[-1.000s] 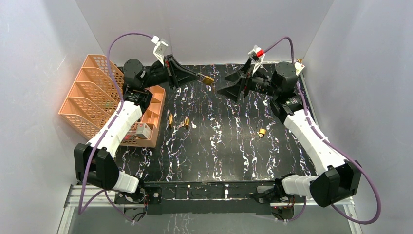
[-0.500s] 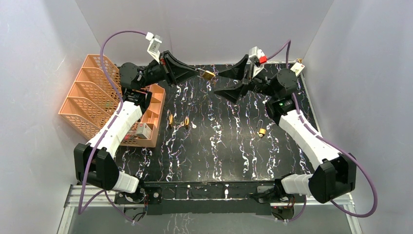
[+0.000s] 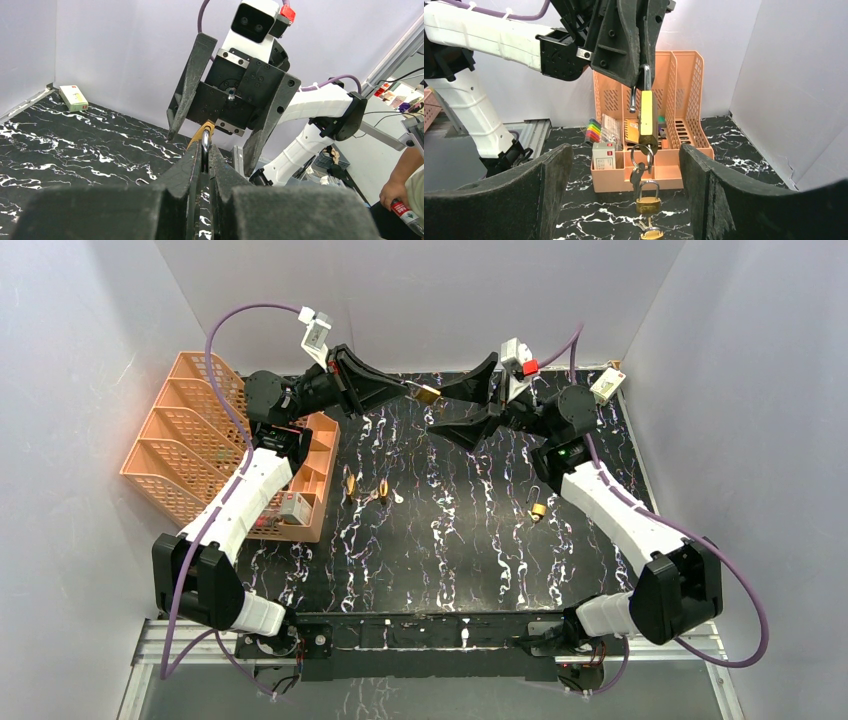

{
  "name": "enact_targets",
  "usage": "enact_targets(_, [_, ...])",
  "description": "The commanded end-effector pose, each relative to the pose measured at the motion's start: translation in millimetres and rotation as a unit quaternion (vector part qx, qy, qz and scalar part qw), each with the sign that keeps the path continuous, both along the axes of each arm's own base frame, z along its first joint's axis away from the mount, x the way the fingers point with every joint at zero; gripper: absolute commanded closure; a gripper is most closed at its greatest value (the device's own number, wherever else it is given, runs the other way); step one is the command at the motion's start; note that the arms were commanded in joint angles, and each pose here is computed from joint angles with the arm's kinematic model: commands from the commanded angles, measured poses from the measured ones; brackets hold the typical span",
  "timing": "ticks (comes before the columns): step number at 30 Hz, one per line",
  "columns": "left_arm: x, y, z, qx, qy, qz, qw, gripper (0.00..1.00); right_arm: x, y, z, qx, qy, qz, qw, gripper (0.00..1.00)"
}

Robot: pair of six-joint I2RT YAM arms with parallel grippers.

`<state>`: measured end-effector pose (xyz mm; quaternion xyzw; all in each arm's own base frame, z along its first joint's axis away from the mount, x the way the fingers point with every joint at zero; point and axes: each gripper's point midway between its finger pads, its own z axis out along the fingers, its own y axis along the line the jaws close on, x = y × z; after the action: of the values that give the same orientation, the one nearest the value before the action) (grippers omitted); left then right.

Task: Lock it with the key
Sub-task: Pick up the lock from the center of the board.

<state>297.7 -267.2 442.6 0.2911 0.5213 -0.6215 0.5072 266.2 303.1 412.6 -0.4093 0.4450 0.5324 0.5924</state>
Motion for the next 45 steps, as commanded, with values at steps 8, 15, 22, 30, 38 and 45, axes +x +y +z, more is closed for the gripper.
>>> enact_targets(8, [-17,7,35,-0.025,-0.066,0.005,0.998,1.0,-9,0,33,0.043,-0.056,0.005,0.997,0.2])
enact_targets(15, [-19,8,41,-0.029,-0.071,0.006,0.997,1.0,-17,-4,36,0.046,-0.064,0.006,0.997,0.27])
enact_targets(22, [-22,10,44,-0.032,-0.079,0.01,0.996,1.0,-21,-4,38,0.049,-0.055,0.016,0.997,0.32])
enact_targets(30, [-23,9,41,-0.028,-0.08,0.007,0.996,1.0,-18,-2,42,0.054,-0.028,0.024,0.998,0.4])
enact_targets(38, [-24,9,36,-0.025,-0.078,0.001,0.997,1.0,-13,3,47,0.071,0.009,0.045,0.996,0.47])
enact_targets(45, [-25,9,35,-0.025,-0.079,-0.001,0.997,1.0,-5,8,53,0.076,0.034,0.054,0.995,0.57])
